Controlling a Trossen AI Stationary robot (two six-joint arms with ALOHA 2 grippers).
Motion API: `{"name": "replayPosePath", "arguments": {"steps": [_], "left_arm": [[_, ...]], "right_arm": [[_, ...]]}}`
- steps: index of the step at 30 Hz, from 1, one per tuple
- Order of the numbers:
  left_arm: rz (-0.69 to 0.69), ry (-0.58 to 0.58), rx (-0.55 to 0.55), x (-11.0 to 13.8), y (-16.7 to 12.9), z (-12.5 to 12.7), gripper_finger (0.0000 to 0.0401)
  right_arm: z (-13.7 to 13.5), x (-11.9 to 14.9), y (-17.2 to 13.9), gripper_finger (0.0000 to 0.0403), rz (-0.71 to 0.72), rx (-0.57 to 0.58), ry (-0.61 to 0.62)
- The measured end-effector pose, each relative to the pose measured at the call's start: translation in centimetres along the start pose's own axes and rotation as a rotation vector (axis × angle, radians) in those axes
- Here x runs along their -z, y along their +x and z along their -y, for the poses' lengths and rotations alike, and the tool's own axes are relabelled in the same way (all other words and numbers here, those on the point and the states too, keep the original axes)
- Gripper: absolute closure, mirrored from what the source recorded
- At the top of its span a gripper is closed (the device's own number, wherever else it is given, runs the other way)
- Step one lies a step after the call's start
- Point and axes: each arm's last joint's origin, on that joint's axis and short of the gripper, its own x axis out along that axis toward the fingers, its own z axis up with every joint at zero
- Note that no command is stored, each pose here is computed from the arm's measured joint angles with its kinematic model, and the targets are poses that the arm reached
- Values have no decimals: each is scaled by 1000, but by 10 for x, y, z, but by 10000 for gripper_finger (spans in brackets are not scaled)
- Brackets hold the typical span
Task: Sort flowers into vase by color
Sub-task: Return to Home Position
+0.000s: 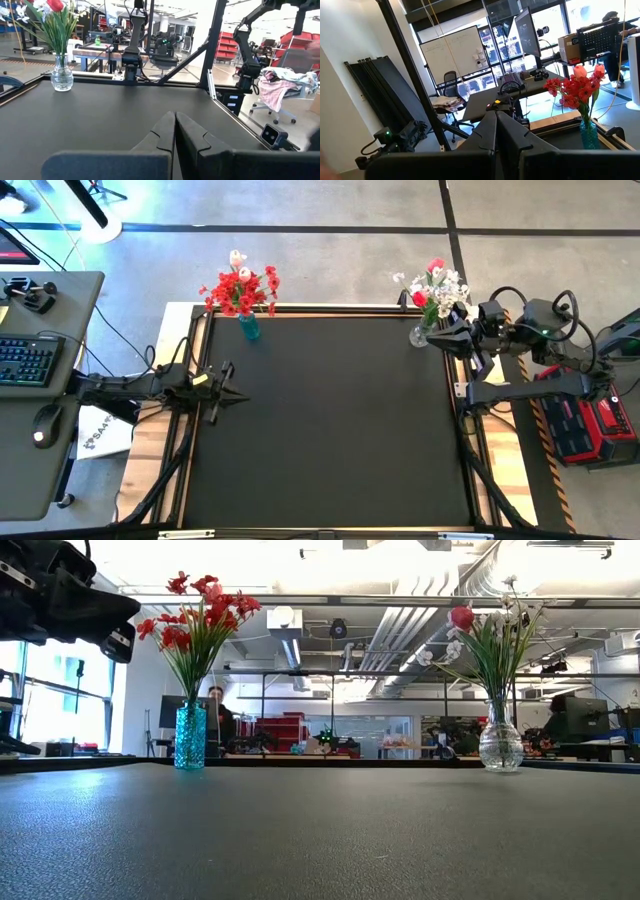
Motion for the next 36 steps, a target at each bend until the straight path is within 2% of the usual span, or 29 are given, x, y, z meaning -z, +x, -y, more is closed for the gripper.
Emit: {"name": "replayPosePath", "arguments": {"steps": [18, 24, 28, 34, 36], "left_arm": [[0, 0, -1, 0, 0, 0, 401], [0, 0, -1, 0, 0, 0, 401], [0, 0, -1, 0, 0, 0, 401], [0, 0, -1, 0, 0, 0, 401], [0, 0, 0, 0, 0, 0, 401]], "right_arm": [[0, 0, 2, 402, 1, 0, -3], [4, 3, 2, 402, -10, 85, 18], [3, 6, -6, 402, -61, 69, -93], [-3, 4, -34, 402, -32, 56, -289], [-3, 5, -45, 402, -14, 115, -286]]}}
